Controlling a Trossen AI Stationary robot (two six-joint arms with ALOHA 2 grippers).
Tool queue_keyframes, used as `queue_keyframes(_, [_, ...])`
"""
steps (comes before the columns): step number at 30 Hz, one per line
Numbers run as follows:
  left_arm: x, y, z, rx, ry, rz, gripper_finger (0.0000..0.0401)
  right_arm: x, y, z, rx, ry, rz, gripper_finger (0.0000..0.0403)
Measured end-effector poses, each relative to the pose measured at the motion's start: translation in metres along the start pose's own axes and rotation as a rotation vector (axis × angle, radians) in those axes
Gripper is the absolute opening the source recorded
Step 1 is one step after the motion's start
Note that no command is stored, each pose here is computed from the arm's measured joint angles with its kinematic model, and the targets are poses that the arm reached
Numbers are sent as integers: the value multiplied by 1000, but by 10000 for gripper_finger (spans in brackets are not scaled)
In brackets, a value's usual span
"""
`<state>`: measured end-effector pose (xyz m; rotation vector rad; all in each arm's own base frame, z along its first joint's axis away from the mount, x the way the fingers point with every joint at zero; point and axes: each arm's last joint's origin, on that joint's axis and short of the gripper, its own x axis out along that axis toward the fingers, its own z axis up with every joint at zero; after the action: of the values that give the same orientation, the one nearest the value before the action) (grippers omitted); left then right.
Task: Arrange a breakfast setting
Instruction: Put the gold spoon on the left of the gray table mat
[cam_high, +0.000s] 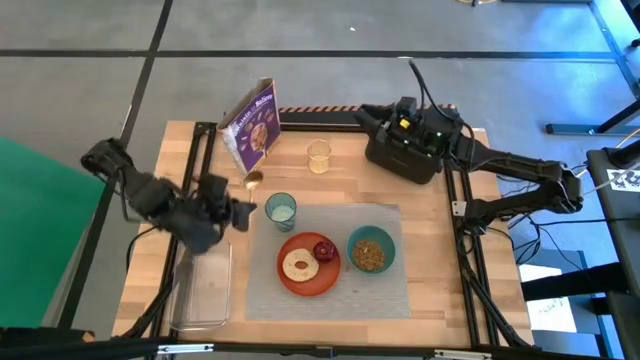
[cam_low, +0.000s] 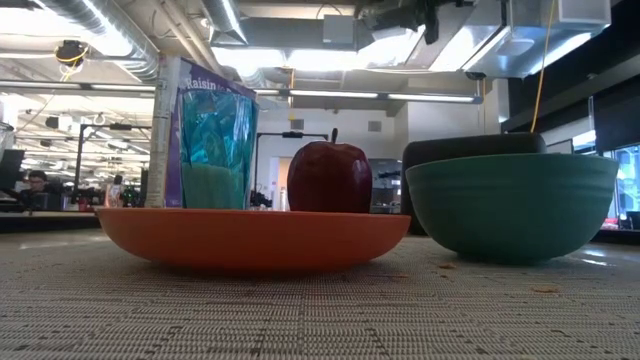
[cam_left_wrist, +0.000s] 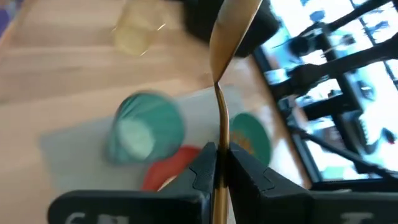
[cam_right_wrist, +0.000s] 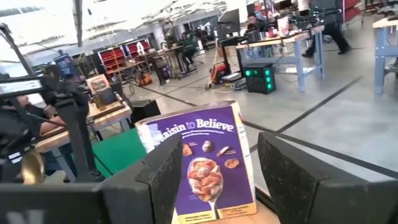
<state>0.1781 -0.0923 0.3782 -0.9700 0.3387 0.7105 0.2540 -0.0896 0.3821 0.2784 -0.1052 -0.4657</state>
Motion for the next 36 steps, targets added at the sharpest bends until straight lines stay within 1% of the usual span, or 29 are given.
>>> queue_keyframes(3, [-3, 7, -20, -13, 22, 72, 24, 0, -3, 0, 2, 5, -3, 198])
queue_keyframes(7, [-2, 15, -46, -2, 44, 191, 24, 1, -4, 1, 3, 1, -8, 198])
queue_keyframes(10, [6, 19, -63, 8, 77, 237, 20, 1, -6, 1, 19, 2, -8, 198])
queue_keyframes(12, [16, 24, -75, -4, 108, 241, 19, 1, -6, 1, 32, 6, -4, 198])
queue_keyframes(16, [39, 38, -99, -71, 166, 217, 19, 1, -6, 0, 46, 13, 2, 198])
queue_keyframes(19, [53, 47, -111, -114, 211, 207, 19, 1, -6, -2, 44, 36, 4, 198])
queue_keyframes(22, [69, 56, -119, -178, 235, 192, 19, 1, -6, -5, 42, 71, 13, 198])
queue_keyframes(26, [88, 70, -124, -227, 268, 215, 19, 1, -7, -8, 38, 110, 17, 198])
queue_keyframes(30, [102, 82, -120, -253, 283, 274, 19, 0, -7, -11, 37, 146, 33, 198])
queue_keyframes(36, [120, 102, -115, -278, 293, 367, 19, 0, -8, -15, 31, 188, 19, 198])
